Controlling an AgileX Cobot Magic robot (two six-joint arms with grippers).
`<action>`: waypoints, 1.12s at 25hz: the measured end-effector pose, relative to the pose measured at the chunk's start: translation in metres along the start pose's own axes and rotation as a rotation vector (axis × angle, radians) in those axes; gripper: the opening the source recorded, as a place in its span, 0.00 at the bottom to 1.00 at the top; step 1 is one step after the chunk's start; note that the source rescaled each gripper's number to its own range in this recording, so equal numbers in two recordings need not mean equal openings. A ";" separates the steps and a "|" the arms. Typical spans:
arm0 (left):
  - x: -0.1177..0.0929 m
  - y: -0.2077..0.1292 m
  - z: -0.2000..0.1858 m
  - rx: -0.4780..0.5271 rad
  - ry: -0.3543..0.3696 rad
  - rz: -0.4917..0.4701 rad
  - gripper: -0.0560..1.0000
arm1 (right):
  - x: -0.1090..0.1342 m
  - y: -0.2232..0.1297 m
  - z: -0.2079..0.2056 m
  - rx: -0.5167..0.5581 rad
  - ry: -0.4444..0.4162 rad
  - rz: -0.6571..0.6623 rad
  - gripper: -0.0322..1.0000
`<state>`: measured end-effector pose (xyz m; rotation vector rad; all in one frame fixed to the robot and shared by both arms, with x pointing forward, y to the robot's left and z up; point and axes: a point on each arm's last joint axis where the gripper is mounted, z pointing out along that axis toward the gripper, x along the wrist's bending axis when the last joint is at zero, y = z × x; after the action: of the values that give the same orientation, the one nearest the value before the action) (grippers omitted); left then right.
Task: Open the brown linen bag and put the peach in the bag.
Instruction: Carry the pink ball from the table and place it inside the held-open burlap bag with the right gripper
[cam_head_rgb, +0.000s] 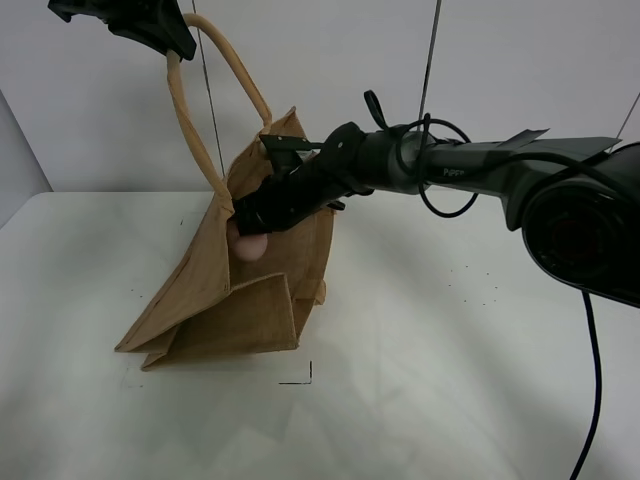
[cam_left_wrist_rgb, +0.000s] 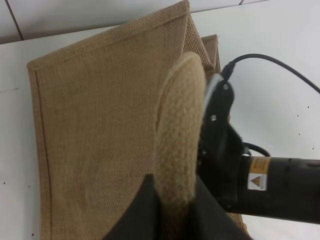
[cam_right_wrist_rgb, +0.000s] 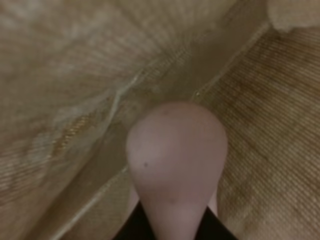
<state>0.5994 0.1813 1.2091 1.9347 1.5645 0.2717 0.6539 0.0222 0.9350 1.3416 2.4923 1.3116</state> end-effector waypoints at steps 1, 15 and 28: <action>0.000 0.000 0.000 0.000 0.000 0.000 0.05 | -0.001 -0.001 0.002 0.000 -0.003 -0.008 0.03; 0.000 0.000 0.000 0.000 0.000 0.000 0.05 | -0.002 -0.003 0.003 0.011 -0.013 -0.057 0.95; 0.000 0.000 0.000 0.000 -0.001 0.000 0.05 | 0.000 0.033 -0.095 0.147 0.009 -0.109 1.00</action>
<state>0.5994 0.1813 1.2091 1.9345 1.5643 0.2710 0.6407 -0.0316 1.0187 1.2058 2.6727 1.1356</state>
